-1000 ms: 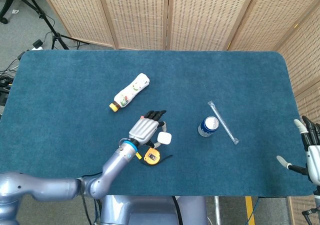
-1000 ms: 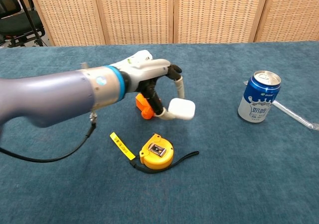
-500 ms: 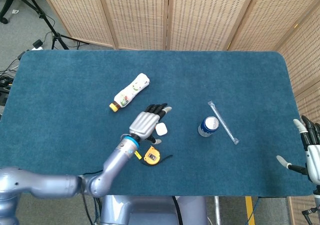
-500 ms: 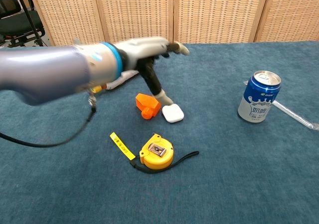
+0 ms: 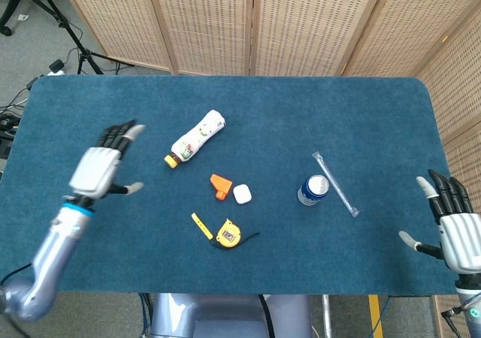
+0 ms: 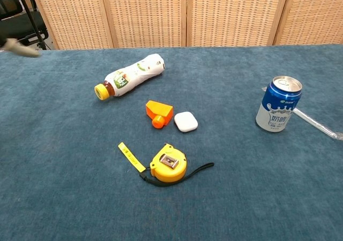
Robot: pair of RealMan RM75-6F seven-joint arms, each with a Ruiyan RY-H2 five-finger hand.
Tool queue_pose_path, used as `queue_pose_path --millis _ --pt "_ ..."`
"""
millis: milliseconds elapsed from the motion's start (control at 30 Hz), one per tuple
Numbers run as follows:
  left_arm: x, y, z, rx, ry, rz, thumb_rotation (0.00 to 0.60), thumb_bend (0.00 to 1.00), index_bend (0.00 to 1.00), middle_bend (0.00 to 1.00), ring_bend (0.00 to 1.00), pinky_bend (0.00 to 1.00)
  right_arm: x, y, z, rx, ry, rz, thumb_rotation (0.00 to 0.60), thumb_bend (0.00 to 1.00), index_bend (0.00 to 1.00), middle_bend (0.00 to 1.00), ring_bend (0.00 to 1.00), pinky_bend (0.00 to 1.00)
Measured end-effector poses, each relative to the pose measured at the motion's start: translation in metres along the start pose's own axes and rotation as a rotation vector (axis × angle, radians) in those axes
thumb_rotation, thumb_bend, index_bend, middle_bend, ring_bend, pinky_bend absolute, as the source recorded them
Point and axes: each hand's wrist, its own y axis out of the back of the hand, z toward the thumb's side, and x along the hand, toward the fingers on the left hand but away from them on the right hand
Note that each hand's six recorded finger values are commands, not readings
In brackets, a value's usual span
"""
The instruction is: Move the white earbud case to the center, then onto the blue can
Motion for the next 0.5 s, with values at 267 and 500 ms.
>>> queue_pose_path --millis 267,500 --pt "-0.067 0.026 -0.074 -0.034 0.142 0.079 0.6 0.15 0.0 0.0 0.0 0.0 -0.034 0.01 0.054 -0.005 0.244 0.02 0.6 0.0 0.0 0.0 0.0 0.0" --pt "-0.09 0.043 -0.081 -0.038 0.122 0.134 0.6 0.15 0.0 0.0 0.0 0.0 -0.069 0.019 0.13 -0.05 0.387 0.1 0.6 0.0 0.0 0.0 0.0 0.0"
